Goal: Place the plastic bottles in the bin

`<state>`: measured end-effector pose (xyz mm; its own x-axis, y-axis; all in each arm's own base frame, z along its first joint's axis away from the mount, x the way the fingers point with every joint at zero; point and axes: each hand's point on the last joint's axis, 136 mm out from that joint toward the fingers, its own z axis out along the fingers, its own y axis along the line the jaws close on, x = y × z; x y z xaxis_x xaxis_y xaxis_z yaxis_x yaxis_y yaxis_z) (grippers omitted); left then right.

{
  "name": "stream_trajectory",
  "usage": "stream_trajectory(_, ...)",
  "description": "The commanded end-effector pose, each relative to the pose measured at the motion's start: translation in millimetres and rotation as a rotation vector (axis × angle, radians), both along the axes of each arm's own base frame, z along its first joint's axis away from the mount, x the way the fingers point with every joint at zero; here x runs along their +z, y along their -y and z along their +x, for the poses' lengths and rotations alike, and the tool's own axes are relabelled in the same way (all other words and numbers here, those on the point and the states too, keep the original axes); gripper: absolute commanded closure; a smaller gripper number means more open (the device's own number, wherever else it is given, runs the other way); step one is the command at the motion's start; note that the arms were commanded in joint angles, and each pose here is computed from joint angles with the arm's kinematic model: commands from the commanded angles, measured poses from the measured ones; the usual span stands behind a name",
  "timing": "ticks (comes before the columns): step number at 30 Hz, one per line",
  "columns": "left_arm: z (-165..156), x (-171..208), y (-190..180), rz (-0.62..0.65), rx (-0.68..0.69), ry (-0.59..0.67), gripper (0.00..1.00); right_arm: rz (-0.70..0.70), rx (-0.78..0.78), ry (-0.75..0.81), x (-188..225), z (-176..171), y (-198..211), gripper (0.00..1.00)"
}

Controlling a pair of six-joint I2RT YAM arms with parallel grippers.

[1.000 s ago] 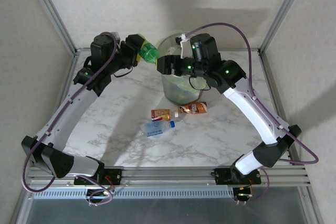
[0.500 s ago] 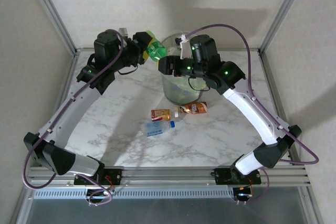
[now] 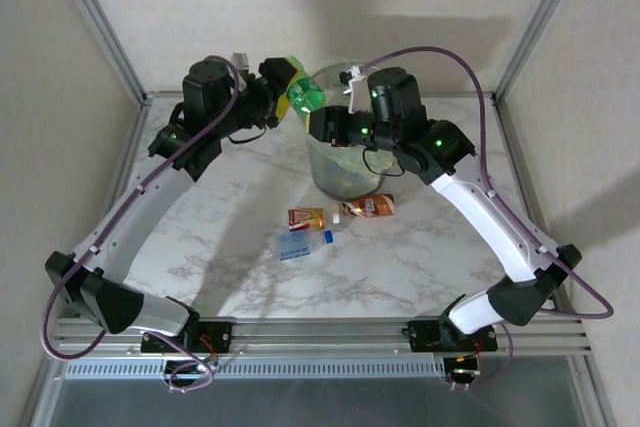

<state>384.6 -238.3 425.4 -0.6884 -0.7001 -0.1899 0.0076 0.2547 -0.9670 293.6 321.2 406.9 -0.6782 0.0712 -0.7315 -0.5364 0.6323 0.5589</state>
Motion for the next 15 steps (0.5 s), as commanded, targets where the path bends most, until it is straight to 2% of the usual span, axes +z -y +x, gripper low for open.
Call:
stream_trajectory(1,-4.6,18.8,1.5,0.012,0.004,0.055,0.01,0.012,-0.072,0.046,17.1,0.3,15.9,0.74)
stream_trajectory(7,-3.8,19.5,-13.4,0.113,0.074,0.073,0.01,-0.066,-0.255,0.053,19.9,18.9,53.0,0.73)
stream_trajectory(11,-5.9,20.2,-31.6,0.217,0.142,0.108,0.0,-0.148,-0.36,-0.013,7.2,39.4,90.0,0.74)
stream_trajectory(15,-9.4,10.6,-42.9,0.307,0.171,0.121,0.0,-0.21,-0.402,-0.096,-6.5,55.0,113.6,0.75)
